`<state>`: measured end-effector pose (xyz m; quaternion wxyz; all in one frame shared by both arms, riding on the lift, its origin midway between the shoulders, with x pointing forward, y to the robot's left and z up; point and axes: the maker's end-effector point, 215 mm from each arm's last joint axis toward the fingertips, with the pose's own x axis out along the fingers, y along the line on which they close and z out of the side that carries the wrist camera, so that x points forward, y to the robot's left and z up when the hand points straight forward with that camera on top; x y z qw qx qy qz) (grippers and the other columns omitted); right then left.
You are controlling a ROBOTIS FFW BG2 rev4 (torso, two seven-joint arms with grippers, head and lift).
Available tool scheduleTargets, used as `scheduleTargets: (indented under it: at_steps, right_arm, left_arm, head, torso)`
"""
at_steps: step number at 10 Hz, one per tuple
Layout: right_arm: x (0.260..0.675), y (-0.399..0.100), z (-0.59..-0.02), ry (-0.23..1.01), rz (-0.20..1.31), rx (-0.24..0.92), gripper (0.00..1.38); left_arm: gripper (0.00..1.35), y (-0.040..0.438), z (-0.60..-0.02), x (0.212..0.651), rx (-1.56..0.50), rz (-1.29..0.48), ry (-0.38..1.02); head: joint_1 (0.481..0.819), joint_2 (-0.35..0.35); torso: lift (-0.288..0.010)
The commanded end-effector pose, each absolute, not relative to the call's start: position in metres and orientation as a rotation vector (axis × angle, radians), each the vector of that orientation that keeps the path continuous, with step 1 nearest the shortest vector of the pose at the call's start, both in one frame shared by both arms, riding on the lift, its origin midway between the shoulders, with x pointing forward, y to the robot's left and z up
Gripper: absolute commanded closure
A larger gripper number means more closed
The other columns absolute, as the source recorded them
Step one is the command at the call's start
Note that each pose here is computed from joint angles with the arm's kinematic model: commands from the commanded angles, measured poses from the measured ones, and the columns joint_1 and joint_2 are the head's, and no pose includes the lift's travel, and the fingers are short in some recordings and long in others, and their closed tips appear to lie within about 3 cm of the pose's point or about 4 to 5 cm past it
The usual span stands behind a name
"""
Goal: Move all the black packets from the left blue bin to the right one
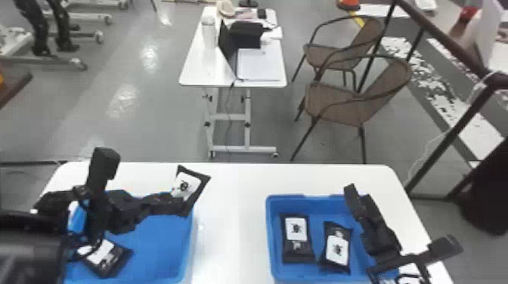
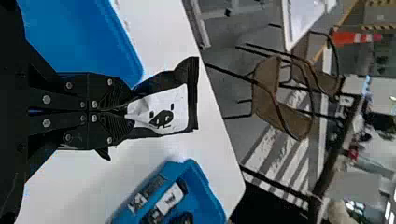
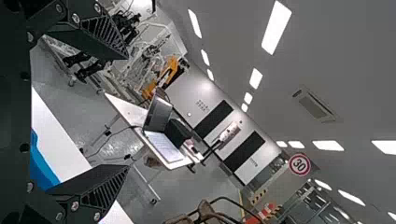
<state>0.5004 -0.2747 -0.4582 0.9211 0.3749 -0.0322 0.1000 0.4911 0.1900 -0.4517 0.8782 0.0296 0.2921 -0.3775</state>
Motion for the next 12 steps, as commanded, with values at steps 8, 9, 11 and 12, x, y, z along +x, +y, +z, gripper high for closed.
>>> scheduleTargets:
  at_steps: [8, 9, 11, 12]
  right_arm:
    - [0.553, -0.177, -0.391, -0.12, 0.474, 0.741, 0.2]
    - [0.555, -0.17, -0.391, -0.117, 0.49, 0.745, 0.2]
    - [0.559, -0.157, -0.383, -0.121, 0.525, 0.738, 0.2]
    - [0.559, -0.15, -0.382, -0.114, 0.541, 0.731, 0.2]
  left_arm:
    - [1.19, -0.026, -0.412, 0.522, 0.158, -1.332, 0.295]
    - [1.19, -0.04, -0.407, 0.523, 0.161, -1.352, 0.286]
    - [1.19, -0.049, -0.408, 0.521, 0.132, -1.365, 0.292]
    - [1.2, -0.05, -0.408, 0.521, 0.124, -1.362, 0.291]
  head:
    - [0.695, -0.187]
    - [0.695, -0.198]
    - [0.695, -0.21]
    - [0.695, -0.21]
  torso:
    - [0.0]
    - [0.0]
    - [0.0]
    - [0.0]
